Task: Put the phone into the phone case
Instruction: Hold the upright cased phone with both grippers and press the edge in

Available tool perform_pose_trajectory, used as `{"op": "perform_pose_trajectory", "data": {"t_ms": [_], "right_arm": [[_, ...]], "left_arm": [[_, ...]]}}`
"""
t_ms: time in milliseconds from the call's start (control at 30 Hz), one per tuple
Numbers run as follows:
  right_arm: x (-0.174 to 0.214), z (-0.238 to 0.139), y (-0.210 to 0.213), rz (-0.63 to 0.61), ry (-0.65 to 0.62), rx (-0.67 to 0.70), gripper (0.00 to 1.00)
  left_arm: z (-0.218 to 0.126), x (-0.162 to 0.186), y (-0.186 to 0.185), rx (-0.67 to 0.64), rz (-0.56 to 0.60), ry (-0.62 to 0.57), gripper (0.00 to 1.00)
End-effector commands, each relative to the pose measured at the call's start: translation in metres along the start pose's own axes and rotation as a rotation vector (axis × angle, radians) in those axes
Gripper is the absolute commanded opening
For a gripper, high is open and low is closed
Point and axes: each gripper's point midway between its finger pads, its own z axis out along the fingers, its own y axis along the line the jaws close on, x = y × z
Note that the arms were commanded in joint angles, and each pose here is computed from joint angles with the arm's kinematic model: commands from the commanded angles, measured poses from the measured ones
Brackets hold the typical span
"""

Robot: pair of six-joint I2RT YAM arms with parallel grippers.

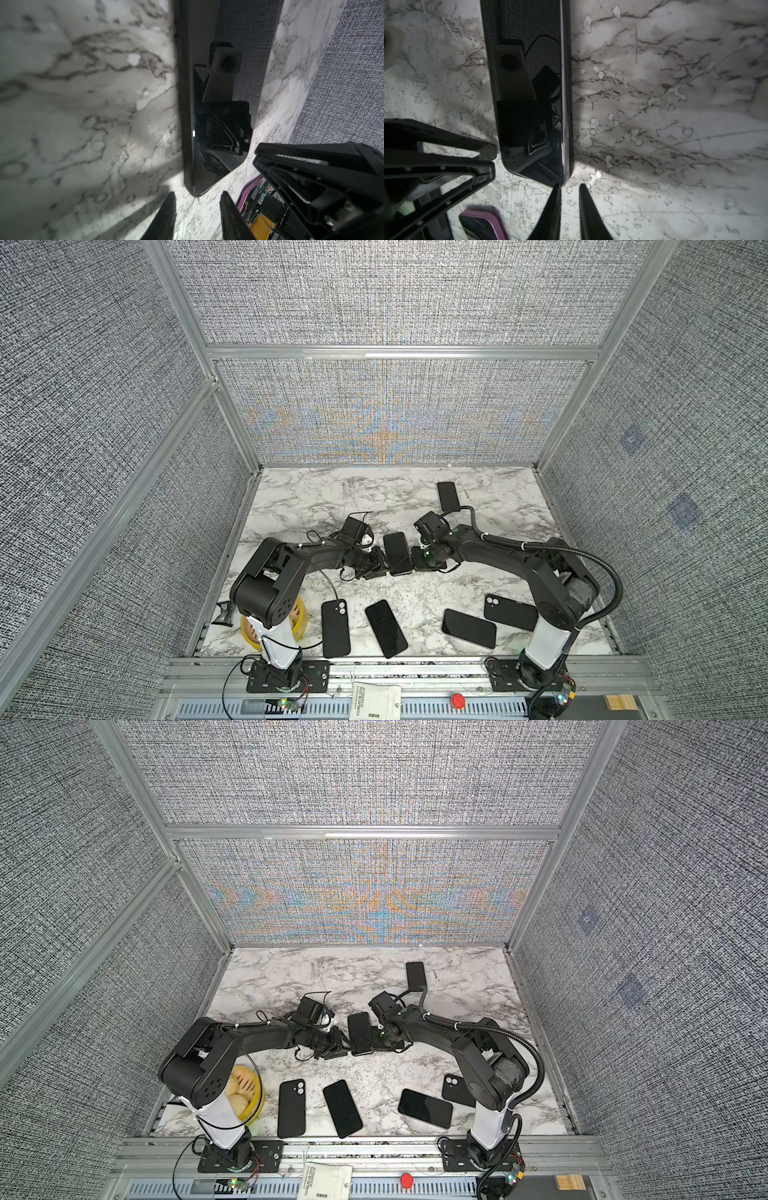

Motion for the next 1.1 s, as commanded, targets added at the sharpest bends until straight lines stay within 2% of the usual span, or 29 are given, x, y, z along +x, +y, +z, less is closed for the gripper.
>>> {"op": "perform_pose_trajectory", "data": {"t_ms": [0, 700, 1067], "right_arm": [[-0.002, 0.002, 0.001, 0.030, -0.012, 0.000, 0.20], [0.004, 0.019, 0.012, 0.032, 0.045, -0.063, 0.11], [0.017, 0.027, 0.007, 0.045, 0.090, -0.066, 0.09]], "left_arm": [[0.002, -0.003, -0.005, 0.024, 0.009, -0.001, 0.37], [0.013, -0.002, 0.004, 0.024, -0.011, 0.023, 0.37], [0.013, -0.005, 0.003, 0.021, -0.007, 0.022, 0.36]]}}
